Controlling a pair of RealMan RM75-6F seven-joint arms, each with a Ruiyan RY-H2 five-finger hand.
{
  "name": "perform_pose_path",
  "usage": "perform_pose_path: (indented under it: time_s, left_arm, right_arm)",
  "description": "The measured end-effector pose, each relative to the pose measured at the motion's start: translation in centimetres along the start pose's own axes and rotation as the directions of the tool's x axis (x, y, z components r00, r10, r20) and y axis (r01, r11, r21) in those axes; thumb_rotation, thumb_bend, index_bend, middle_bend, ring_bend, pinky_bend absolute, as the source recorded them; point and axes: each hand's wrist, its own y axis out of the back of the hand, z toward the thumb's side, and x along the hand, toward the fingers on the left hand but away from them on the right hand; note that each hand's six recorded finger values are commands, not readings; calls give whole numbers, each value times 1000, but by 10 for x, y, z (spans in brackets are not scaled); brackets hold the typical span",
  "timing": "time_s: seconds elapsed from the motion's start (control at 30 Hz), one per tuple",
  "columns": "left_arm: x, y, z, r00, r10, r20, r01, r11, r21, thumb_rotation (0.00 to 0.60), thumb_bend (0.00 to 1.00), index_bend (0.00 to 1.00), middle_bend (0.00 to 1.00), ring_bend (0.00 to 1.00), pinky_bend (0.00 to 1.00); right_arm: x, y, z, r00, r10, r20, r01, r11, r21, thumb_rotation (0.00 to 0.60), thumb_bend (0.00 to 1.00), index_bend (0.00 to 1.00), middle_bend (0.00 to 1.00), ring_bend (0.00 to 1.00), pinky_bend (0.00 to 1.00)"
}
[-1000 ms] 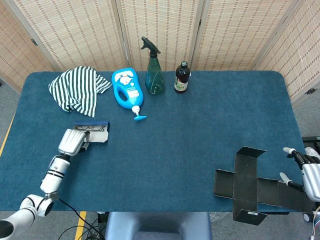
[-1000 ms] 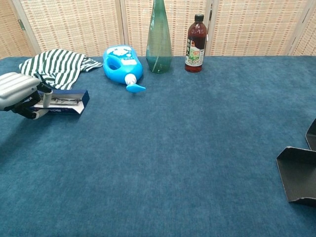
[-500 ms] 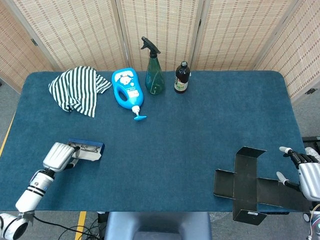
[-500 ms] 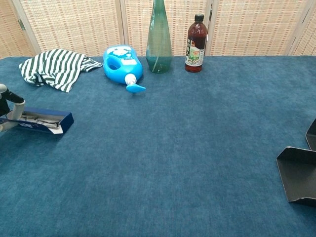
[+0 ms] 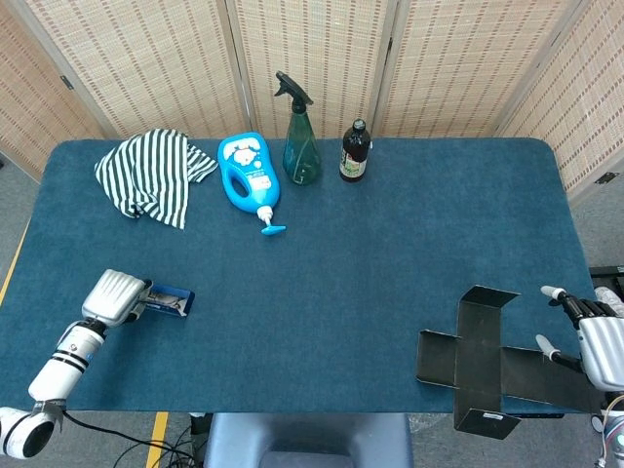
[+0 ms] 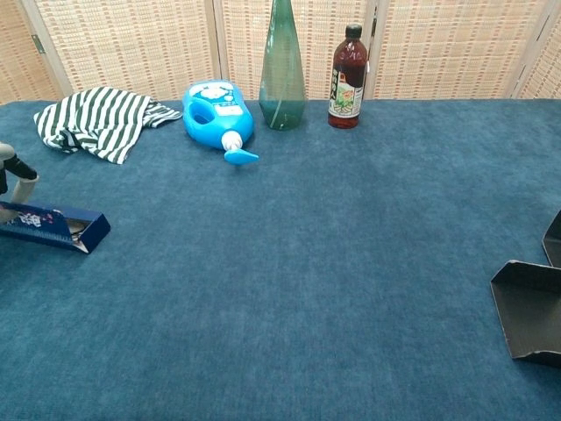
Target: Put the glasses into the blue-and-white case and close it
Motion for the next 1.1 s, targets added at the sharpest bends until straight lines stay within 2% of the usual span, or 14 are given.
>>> perform_pose_path:
  time_s: [0.27,0.47,0.53,0.7,0.8,0.93,1.1]
  left_arm:
    - [21,3,-4,999,-13,-31,14,999,44,600,500,673,952,947,1000]
    - [35,0,-3,999,-24,-48,28,996,89,600,496,601,947,943,1000]
    - [39,-1,-2,998,-28,-53,33,994,107,600,493,531,942,938,1000]
    - [46,-5,-2,996,-43,-76,54,987,151,600,491,265,928,928,1000]
    - [50,-8,-5,993,-52,-102,69,983,172,600,473,166,918,922,1000]
    - [50,-6,-10,989,-64,-133,85,984,159,600,469,130,912,914,1000]
    - [42,-1,-6,988,-84,-131,100,988,114,600,469,138,907,912,1000]
  right_arm:
    - [2,1,-2,1000,-4,5,4,1000,-1,600,223,232,386,435,385]
    - [3,0,-3,1000,-1,11,1,1000,-1,600,223,232,386,435,385]
    - [3,0,-4,1000,-1,14,1,1000,0,600,223,232,386,435,385]
    - [4,0,-5,1000,-1,19,1,1000,0,600,223,232,386,435,385]
    - [5,1,-6,1000,-2,21,2,1000,1,600,223,232,386,435,385]
    - [5,1,-7,1000,-3,24,3,1000,2,600,223,232,386,436,385]
    - [5,1,-6,1000,-3,22,3,1000,2,600,223,232,386,439,389]
